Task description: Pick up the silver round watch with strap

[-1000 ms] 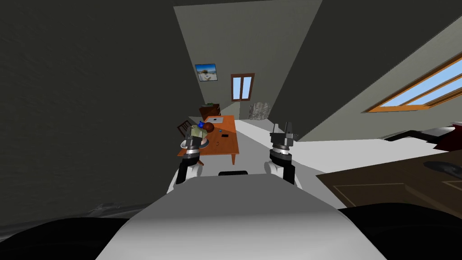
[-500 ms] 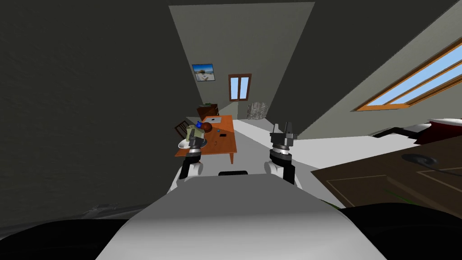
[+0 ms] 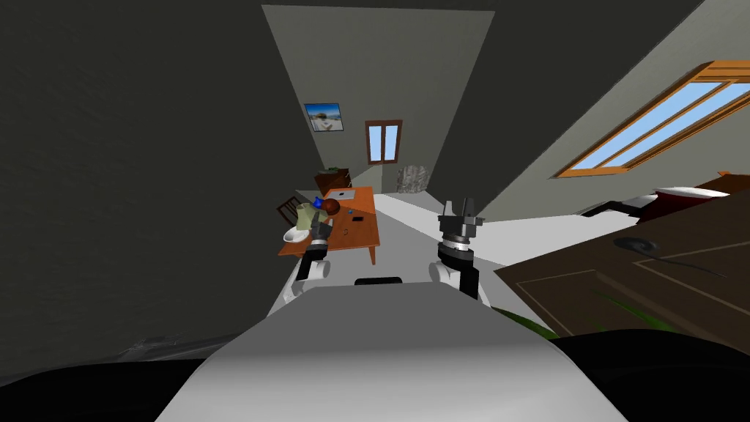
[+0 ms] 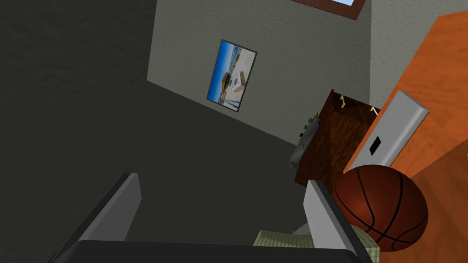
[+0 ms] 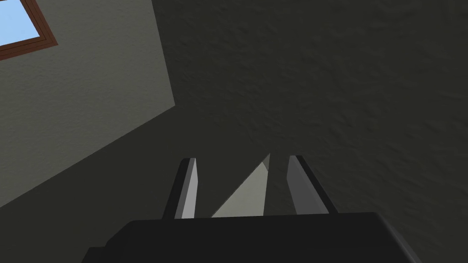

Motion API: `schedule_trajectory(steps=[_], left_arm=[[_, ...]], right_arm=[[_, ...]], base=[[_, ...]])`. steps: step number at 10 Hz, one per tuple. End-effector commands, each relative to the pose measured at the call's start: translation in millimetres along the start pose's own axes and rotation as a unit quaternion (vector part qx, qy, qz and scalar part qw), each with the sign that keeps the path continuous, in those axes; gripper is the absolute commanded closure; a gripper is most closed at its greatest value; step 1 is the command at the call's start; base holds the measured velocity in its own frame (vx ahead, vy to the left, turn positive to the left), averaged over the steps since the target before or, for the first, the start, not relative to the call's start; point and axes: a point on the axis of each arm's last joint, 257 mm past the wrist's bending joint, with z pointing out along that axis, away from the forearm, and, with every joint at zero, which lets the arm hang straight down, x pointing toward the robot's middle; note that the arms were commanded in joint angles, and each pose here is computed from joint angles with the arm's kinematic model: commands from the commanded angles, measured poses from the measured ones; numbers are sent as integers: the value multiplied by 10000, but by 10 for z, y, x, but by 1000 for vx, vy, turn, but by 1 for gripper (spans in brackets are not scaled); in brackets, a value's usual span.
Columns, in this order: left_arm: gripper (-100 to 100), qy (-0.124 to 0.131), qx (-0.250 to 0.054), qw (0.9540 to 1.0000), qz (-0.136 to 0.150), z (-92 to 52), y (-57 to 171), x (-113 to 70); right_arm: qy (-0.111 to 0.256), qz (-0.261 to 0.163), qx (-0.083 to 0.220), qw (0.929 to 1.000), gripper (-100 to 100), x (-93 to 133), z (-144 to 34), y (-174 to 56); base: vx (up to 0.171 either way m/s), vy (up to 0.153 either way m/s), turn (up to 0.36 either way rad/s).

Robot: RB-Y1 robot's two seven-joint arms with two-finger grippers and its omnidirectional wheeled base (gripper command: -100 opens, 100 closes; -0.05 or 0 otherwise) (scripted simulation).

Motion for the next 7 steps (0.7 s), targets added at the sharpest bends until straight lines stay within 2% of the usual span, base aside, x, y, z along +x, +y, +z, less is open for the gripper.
schedule_trajectory(steps=[1,2,3,4,7], left_arm=[[-100,-95,-175,9998,-59,-4,182,-96],[-100,-164,-241,9994,-174,53,254,-162],[-100,-215,-350,9990,-169,21,360,-211],[-100,-304,-433,9982,-295,71,450,-287],[-100,-490,-693,9955,-424,57,715,-446]], right_arm=[[0,0,0,10000,0,0,0,0],[0,0,0,10000,0,0,0,0],[0,0,0,10000,0,0,0,0],[0,-1,0,10000,0,0,0,0],[0,-1,0,10000,0,0,0,0]], base=[[-35,-44,-32],[-21,-40,-48],[-16,-28,-35],[-25,-35,-54],[-18,-33,-38]])
